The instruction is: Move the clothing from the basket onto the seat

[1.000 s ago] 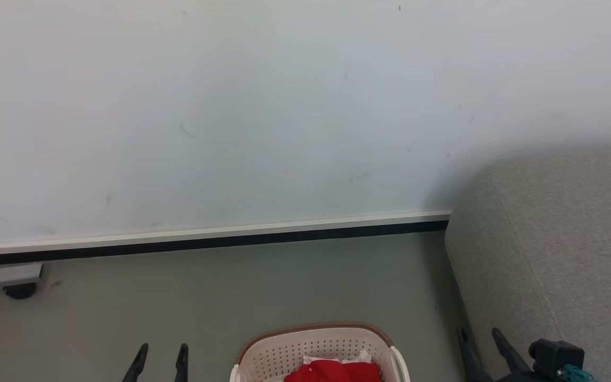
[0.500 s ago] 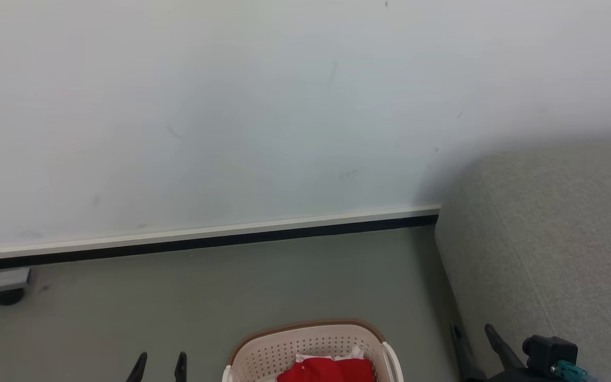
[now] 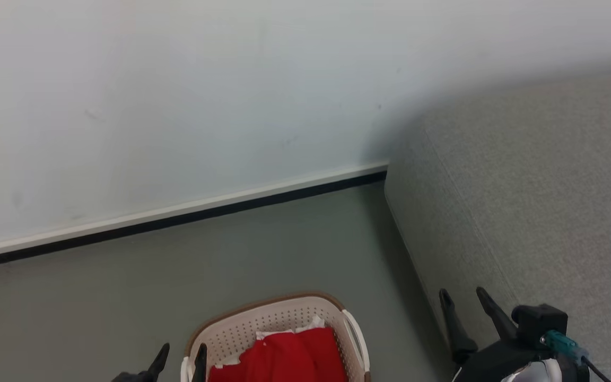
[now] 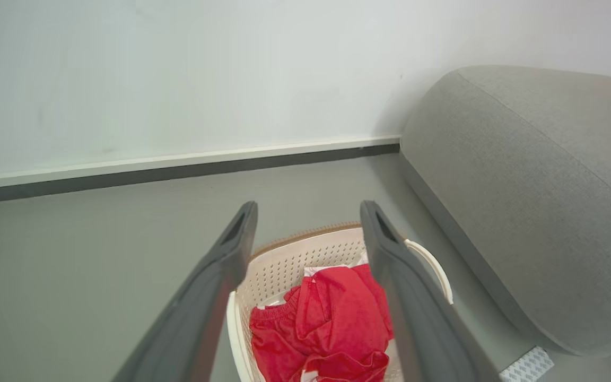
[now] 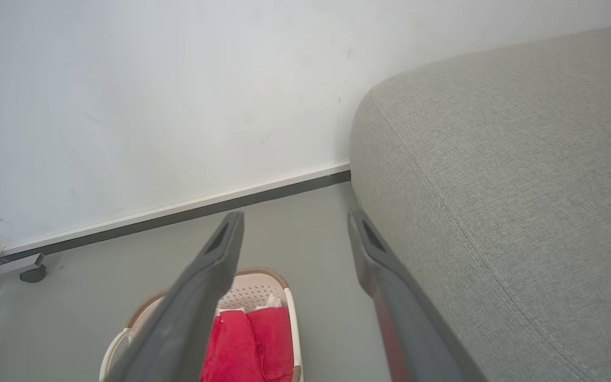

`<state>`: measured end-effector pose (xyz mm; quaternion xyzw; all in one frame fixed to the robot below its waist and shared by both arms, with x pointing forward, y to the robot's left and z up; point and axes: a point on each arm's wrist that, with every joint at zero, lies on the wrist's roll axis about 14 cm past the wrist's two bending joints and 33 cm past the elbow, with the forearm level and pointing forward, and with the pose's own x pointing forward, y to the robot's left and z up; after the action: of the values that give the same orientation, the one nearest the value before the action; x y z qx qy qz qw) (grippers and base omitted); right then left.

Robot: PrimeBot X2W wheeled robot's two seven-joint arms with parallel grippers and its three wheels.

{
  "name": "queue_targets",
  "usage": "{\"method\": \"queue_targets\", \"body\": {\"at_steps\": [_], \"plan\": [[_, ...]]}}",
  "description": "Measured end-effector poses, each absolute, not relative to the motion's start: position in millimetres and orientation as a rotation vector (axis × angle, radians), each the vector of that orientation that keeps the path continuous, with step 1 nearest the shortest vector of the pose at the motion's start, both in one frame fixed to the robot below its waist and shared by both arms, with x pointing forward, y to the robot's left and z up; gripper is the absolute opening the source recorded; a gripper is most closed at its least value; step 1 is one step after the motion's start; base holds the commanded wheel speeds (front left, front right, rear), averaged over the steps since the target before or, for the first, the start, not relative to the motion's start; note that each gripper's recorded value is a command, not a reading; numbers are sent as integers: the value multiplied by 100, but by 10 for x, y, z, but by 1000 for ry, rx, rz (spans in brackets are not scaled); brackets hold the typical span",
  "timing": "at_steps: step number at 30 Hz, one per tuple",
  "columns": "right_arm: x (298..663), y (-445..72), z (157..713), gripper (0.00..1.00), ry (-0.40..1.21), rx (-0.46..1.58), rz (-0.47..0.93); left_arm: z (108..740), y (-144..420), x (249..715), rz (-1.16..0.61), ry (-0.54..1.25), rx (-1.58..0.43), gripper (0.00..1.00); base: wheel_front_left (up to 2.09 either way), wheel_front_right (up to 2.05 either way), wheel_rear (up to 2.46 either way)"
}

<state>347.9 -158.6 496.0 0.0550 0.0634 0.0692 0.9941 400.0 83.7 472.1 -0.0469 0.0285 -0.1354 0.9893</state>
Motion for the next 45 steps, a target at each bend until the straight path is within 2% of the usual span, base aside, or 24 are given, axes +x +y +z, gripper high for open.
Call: {"method": "queue_targets", "body": {"at_steps": [8, 16, 22, 28, 37, 45], "plan": [[3635, -1860, 4844, 100, 150, 97, 55, 4312, 269, 4392, -429, 201, -77, 100, 0, 0, 0], [3680, -2073, 4496, 100, 223, 96, -25, 3699, -257, 4708, -555, 416, -17, 100, 0, 0, 0], [3727, -2061, 4252, 100, 274, 84, -30, 2994, -311, 4780, -565, 639, 47, 100, 0, 0, 0], [3646, -2195, 3998, 100, 332, 101, -92, 2492, -465, 4768, -576, 774, 45, 100, 0, 0, 0], [3349, -2275, 3629, 100, 443, 146, -179, 1861, -596, 4625, -578, 933, 94, 100, 0, 0, 0], [3200, -2267, 3409, 100, 513, 187, -224, 1498, -501, 4788, -522, 981, 163, 100, 0, 0, 0]]}}
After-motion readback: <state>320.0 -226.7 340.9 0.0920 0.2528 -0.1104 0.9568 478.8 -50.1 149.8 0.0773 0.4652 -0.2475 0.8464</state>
